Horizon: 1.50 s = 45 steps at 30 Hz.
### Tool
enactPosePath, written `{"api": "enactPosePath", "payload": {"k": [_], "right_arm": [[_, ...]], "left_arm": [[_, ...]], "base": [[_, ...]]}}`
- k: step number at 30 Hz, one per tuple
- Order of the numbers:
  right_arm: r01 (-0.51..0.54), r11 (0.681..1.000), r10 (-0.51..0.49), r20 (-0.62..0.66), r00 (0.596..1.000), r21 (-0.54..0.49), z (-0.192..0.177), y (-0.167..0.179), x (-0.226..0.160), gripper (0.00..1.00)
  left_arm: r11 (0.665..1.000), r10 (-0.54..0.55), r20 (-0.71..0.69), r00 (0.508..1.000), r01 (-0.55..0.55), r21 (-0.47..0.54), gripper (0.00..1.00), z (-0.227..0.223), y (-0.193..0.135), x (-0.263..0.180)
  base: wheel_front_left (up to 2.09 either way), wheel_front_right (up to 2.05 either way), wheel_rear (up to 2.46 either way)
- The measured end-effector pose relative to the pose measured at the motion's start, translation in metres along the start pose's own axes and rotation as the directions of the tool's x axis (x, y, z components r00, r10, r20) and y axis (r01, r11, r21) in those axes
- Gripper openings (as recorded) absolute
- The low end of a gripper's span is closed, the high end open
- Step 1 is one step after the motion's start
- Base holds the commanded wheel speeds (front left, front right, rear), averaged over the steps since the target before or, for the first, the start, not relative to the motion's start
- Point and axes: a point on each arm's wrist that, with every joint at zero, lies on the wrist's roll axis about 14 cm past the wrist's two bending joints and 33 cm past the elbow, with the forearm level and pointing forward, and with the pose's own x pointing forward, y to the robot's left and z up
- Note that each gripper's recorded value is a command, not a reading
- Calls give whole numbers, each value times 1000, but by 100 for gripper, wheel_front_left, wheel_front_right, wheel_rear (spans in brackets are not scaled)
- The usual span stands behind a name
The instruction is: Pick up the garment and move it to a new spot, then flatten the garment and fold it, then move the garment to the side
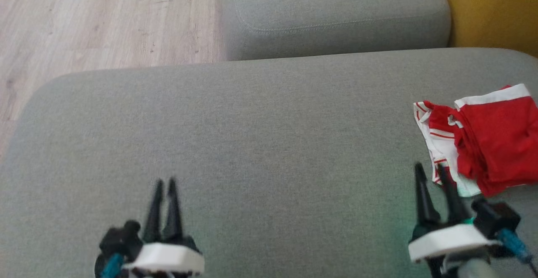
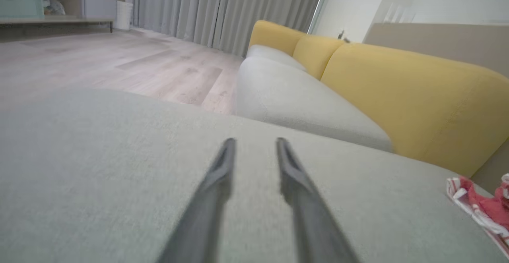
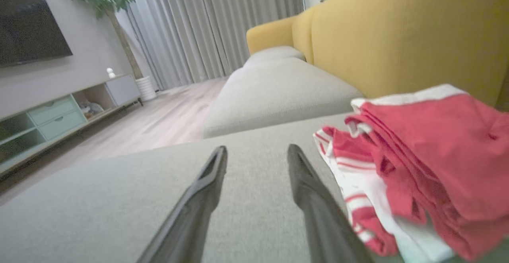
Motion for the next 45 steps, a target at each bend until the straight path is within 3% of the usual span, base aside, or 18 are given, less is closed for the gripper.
{"api": "enactPosePath", "payload": {"k": [4,23,45], "right_arm": [[36,999,-33,-100,994,25,-31,-8,-18,0],[108,971,-86,-111,990,212,-30,-18,-16,0],[177,880,-138,-120,983,441,-26,-31,-11,0]], "left_arm": [[999,45,-109,993,-46,-14,0,-34,13,-18],[977,80,-144,986,-106,-185,0,-35,23,-15],[903,101,-164,981,-160,-399,0,-29,34,-8]], "base": [[0,0,0],[0,0,0],[0,0,0]]}}
